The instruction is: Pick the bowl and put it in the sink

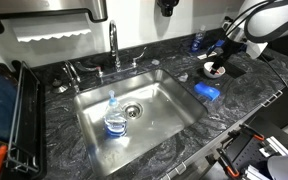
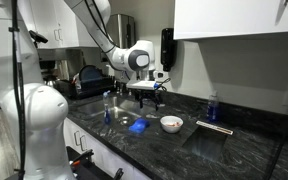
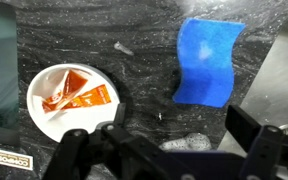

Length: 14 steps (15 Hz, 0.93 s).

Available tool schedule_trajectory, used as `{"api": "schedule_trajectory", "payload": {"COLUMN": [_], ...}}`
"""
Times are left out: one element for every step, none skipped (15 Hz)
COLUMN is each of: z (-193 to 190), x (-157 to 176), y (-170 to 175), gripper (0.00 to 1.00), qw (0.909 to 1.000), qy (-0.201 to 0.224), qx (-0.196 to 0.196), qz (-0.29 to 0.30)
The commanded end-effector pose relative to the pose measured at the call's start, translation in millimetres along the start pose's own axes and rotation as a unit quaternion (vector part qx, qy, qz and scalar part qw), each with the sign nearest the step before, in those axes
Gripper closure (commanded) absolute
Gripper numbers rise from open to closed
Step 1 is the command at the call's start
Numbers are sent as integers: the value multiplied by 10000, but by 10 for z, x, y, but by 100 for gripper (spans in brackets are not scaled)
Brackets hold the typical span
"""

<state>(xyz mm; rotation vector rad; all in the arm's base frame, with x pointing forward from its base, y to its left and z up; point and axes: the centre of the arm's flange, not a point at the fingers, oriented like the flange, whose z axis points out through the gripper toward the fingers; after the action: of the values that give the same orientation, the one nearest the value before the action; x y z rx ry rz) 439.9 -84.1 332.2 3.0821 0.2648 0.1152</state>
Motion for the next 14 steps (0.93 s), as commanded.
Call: {"api": "schedule_trajectory", "payload": {"z": [140, 171, 203, 223, 243, 259, 279, 304, 343, 375, 417, 455, 494, 532], "x": [-21, -30, -45, -61, -72, -76, -75, -69, -55, -43, -31, -18, -8, 2], "y": [228, 285, 333, 364, 391, 415, 441, 465, 489, 504, 519, 530, 537, 545], "gripper": [0, 0, 0, 0, 0, 0, 0, 0, 0, 0, 0, 0, 0, 0], "qw": [9997, 9995, 9994, 9993, 9992, 9991, 9990, 9990, 9989, 9989, 9988, 9986, 9983, 9979], "qy": [83, 90, 91, 91, 89, 95, 109, 138, 160, 183, 227, 285, 355, 420], "qx": [-130, -119, -106, -98, -95, -90, -79, -51, -53, -47, -34, 4, 52, 90], "qz": [199, 263, 313, 347, 377, 401, 424, 416, 427, 432, 440, 442, 457, 477]}}
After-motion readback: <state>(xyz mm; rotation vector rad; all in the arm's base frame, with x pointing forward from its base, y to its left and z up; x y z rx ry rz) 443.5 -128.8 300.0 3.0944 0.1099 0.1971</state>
